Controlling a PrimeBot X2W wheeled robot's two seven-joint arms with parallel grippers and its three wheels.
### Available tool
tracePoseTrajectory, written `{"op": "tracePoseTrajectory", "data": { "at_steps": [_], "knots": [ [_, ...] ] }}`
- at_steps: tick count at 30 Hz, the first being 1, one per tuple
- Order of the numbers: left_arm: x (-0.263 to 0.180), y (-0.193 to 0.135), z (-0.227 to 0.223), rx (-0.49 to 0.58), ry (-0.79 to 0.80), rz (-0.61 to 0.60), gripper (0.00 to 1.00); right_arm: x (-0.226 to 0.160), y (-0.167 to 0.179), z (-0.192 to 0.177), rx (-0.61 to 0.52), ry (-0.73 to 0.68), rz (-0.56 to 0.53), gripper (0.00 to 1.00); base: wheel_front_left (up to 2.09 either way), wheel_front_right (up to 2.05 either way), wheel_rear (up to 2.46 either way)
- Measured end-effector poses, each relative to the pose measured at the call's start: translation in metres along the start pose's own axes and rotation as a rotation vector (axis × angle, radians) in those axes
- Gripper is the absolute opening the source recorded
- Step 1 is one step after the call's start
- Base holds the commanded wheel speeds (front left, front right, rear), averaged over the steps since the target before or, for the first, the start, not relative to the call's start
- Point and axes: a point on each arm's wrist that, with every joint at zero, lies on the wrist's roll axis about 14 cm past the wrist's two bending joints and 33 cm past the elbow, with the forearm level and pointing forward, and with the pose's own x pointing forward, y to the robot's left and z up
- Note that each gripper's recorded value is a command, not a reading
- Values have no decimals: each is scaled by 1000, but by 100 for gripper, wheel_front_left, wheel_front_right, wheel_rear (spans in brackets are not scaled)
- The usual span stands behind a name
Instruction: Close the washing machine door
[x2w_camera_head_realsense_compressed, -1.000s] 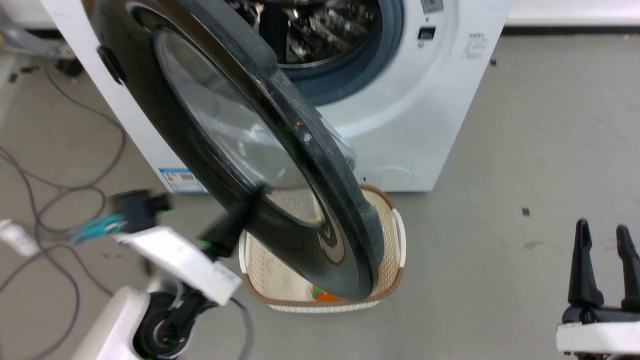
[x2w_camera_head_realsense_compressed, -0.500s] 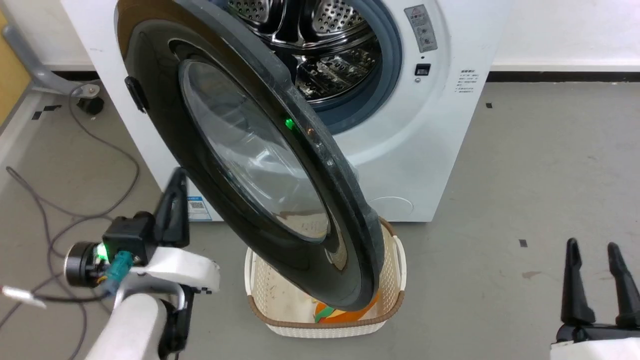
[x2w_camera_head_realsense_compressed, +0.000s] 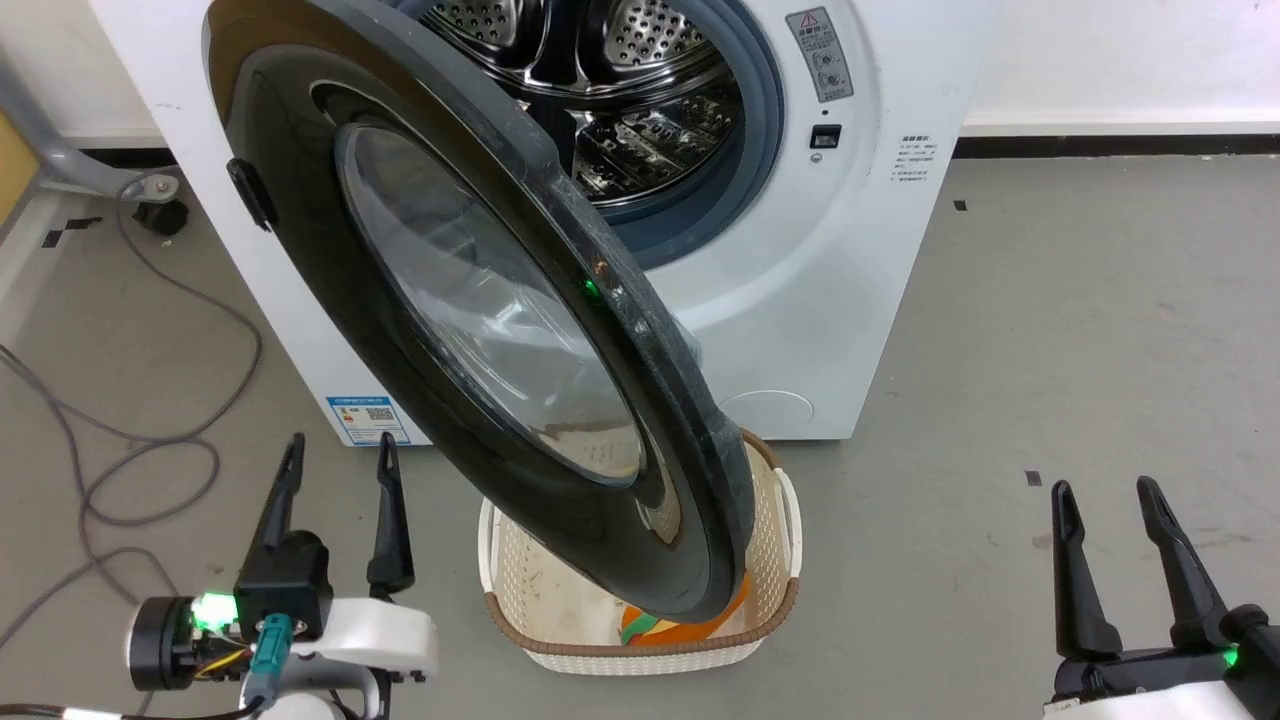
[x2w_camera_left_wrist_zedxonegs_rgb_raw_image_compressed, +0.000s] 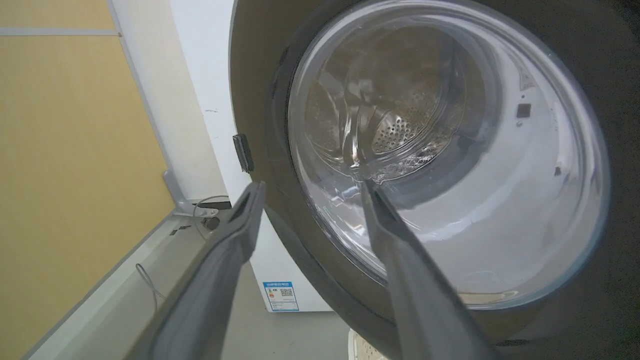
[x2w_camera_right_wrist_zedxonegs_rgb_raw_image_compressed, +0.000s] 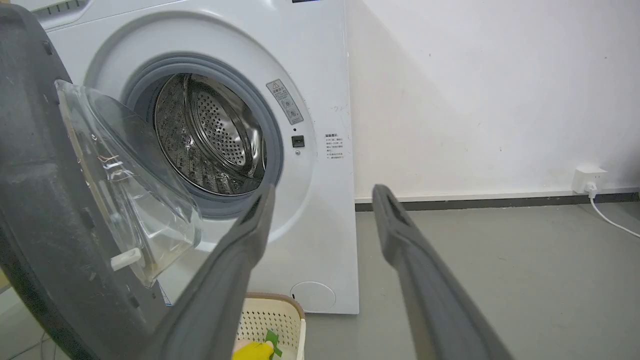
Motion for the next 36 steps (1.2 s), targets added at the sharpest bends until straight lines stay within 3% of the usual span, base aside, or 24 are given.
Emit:
{"op": "tracePoseTrajectory", "data": {
  "at_steps": [3, 4, 8, 13, 22, 29, 36],
  "knots": [
    [-2, -1, -3, -13, 9, 1, 100, 2, 3, -1, 10, 2, 9, 100, 0, 0, 0],
    [-2, -1, -3, -21, 11, 2, 100, 4, 4, 1, 10, -6, 10, 0, 0, 0, 0],
    [-2, 1, -7, -21, 20, 4, 100, 21, 8, 19, 6, -74, 28, 0, 0, 0, 0],
    [-3, 2, -9, -27, 25, 9, 100, 50, 26, 70, 29, -250, 83, 0, 0, 0, 0],
    [-7, 18, -8, -27, 25, 57, 100, 59, 111, 136, 161, -458, 347, 0, 0, 0, 0],
    [-9, 25, -8, -32, 27, 82, 100, 38, 174, 134, 262, -429, 556, 0, 0, 0, 0],
    [-10, 29, -11, -27, 35, 95, 100, 10, 211, 88, 261, -261, 714, 0, 0, 0, 0]
  ]
}}
